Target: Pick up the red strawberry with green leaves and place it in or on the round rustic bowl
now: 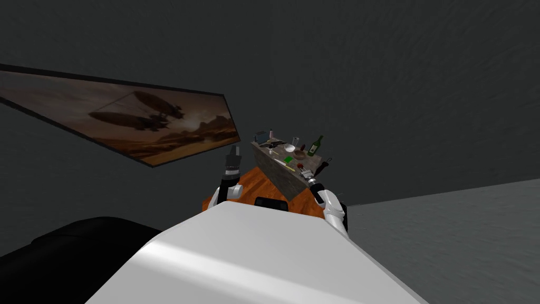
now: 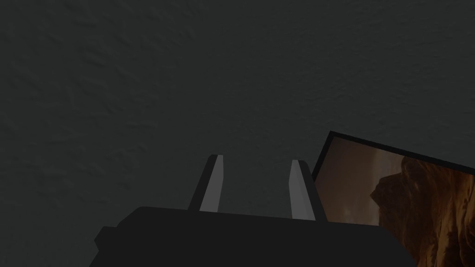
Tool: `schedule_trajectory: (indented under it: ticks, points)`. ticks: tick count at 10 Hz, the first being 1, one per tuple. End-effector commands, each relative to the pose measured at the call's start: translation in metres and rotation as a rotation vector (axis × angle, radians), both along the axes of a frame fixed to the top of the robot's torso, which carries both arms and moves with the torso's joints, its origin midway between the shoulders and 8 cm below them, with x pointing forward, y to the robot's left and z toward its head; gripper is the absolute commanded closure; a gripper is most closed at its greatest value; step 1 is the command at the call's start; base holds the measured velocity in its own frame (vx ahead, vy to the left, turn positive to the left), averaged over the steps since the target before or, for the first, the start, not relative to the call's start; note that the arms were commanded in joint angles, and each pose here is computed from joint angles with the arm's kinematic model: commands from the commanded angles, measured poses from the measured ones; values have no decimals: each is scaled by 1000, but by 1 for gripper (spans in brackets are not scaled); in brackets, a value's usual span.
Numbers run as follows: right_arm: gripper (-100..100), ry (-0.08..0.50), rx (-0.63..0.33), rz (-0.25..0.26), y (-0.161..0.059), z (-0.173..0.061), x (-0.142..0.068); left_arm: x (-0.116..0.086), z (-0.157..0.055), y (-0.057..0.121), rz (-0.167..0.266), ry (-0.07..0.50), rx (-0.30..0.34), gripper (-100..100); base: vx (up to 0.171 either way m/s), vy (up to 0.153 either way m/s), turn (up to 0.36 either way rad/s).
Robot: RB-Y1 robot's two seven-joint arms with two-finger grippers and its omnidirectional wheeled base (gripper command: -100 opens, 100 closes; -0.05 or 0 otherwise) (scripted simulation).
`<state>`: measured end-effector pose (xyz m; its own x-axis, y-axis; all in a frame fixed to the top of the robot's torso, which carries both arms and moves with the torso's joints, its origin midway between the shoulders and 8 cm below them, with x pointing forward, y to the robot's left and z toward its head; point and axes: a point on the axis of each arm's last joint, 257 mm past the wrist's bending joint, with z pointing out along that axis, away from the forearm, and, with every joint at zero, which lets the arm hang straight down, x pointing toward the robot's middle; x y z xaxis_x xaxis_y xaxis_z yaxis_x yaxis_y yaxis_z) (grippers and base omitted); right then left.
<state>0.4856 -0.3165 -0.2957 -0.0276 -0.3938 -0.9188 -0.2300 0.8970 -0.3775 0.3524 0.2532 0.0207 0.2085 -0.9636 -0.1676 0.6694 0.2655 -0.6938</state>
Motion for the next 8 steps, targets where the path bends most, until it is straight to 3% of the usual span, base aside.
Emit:
schedule_trajectory:
  ticks: [1,5,8]
  points:
    - [100,1,-14,15,-5,6,4,0,0,0,0,0,0,0,-102,-101,143]
    - [100,6,-44,30,-22,19,16,0,0,0,0,0,0,0,-100,-115,167]
    - [100,14,-75,21,-47,33,26,0,0,0,0,0,0,0,-100,-116,258]
